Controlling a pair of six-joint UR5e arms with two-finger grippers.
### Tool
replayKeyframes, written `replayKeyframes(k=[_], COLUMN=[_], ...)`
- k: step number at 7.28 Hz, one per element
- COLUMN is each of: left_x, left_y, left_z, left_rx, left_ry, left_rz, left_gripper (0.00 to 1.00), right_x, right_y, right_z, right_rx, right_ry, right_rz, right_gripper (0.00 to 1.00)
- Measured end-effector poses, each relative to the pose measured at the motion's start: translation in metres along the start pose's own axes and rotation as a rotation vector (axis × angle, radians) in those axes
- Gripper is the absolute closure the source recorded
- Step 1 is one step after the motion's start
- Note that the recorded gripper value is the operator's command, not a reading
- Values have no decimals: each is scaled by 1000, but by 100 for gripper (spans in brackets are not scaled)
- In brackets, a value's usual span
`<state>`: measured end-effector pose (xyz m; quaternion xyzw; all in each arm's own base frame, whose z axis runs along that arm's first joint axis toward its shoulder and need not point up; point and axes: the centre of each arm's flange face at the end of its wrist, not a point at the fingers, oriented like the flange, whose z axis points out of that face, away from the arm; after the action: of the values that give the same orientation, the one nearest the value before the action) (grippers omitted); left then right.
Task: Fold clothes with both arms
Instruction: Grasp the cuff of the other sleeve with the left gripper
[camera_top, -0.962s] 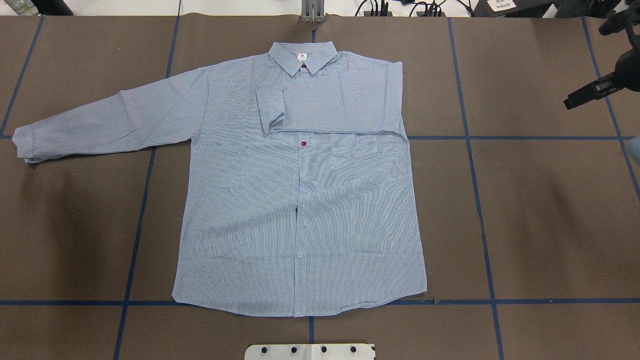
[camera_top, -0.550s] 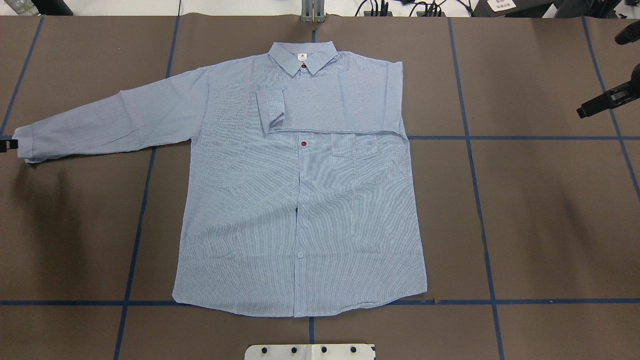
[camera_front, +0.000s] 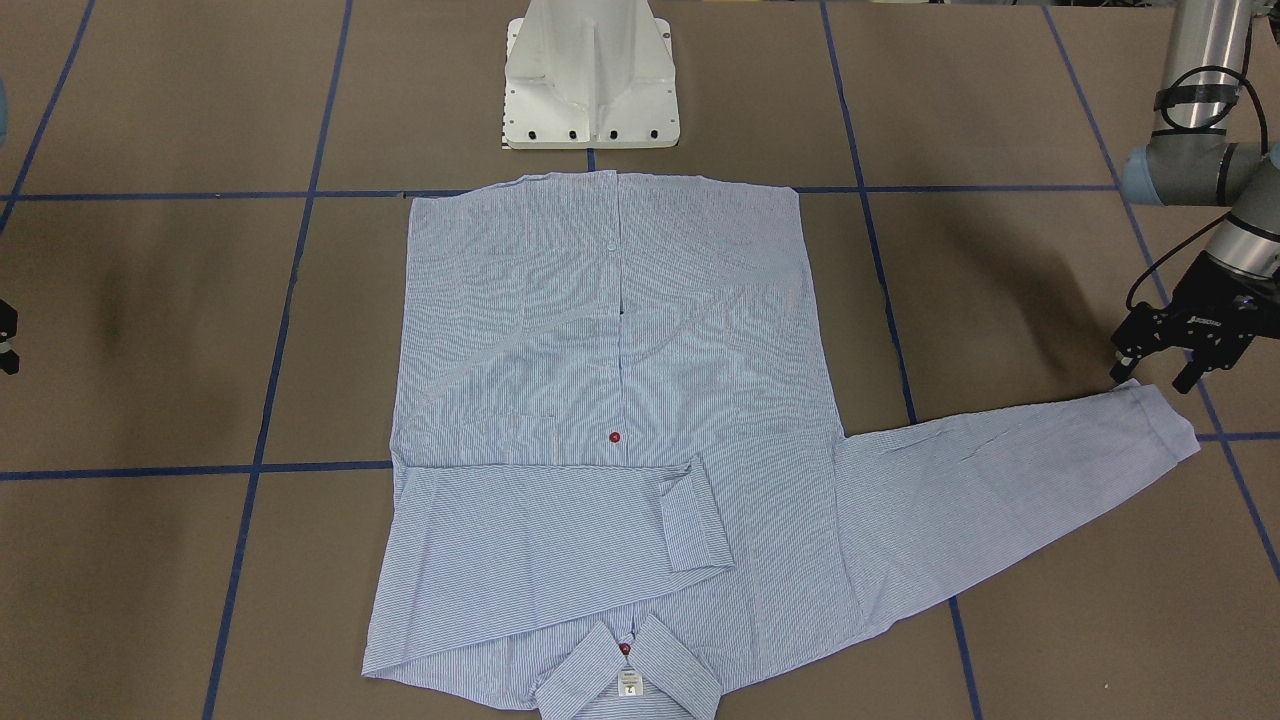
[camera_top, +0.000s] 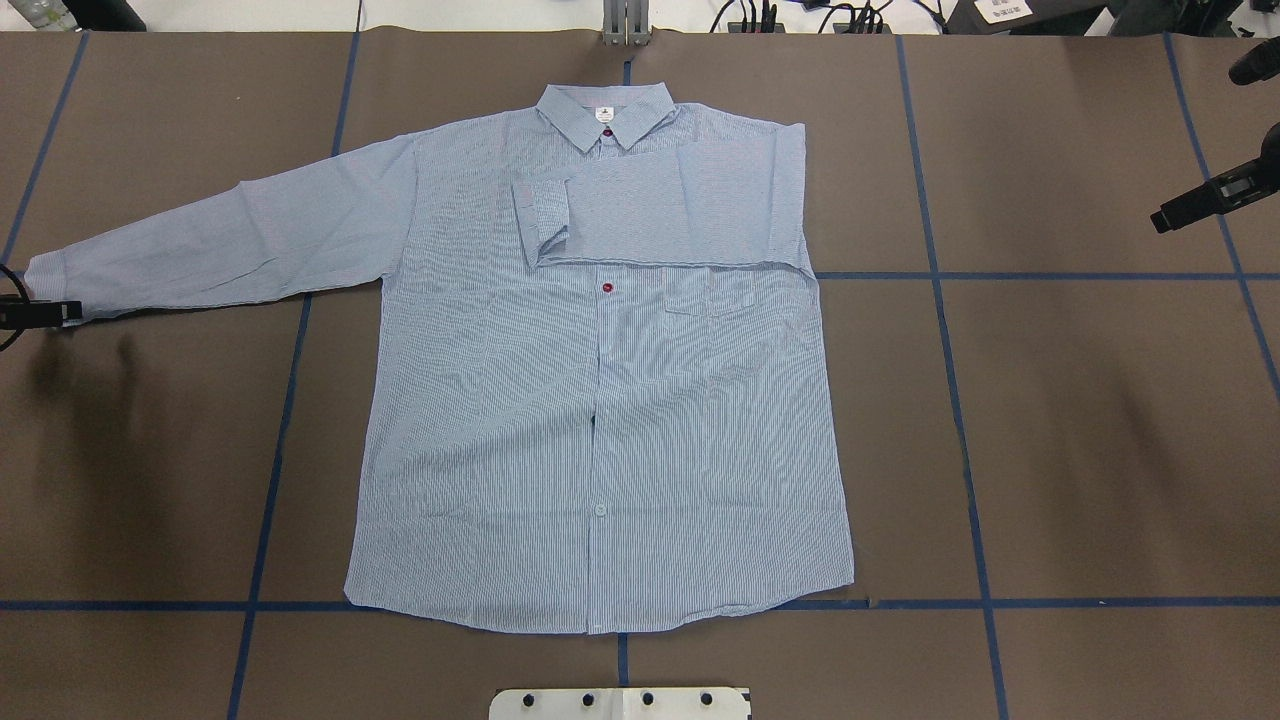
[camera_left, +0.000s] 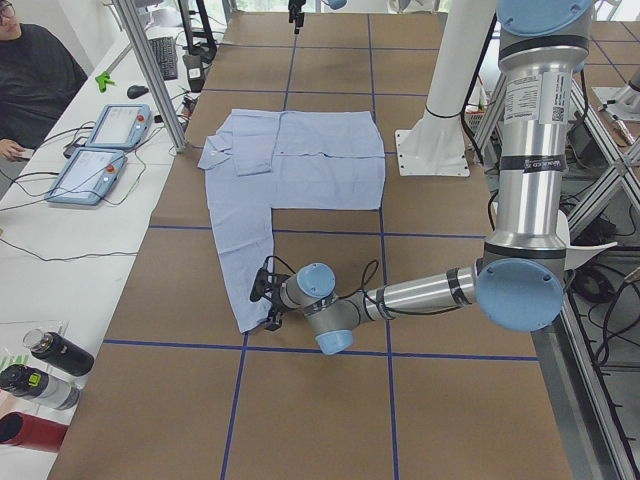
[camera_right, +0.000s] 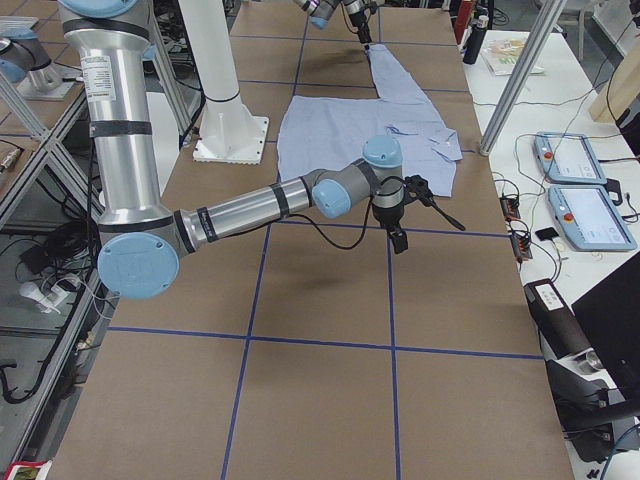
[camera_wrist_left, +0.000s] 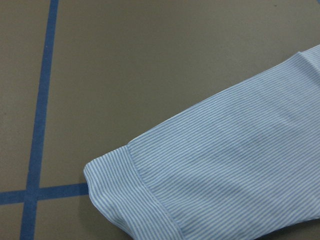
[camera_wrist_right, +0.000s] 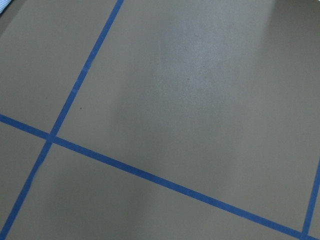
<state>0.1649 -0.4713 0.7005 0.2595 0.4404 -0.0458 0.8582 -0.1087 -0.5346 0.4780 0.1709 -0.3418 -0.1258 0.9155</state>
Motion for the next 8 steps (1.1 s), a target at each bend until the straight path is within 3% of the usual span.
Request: replayKeyframes(k=[3,4,5,6,8], left_x=[11,11,11,11,9], left_y=[0,1,1,2,3], left_z=[10,12,13,13,13], left_rx=[-12,-15,-16,-17,-21], left_ry=[11,11,10,9,9], left_rz=[-31,-33,-33,-33,-32], left_gripper=[49,66,91,100,100], right_x=[0,0,0,0,-1], right_y=[1,1,1,1,0], right_z=[0,1,1,1,-1], right_rx=[-2,-2,-3,-2,1], right_ry=[0,0,0,0,-1], right_rz=[1,1,1,1,-1], right_gripper=[0,0,0,0,0])
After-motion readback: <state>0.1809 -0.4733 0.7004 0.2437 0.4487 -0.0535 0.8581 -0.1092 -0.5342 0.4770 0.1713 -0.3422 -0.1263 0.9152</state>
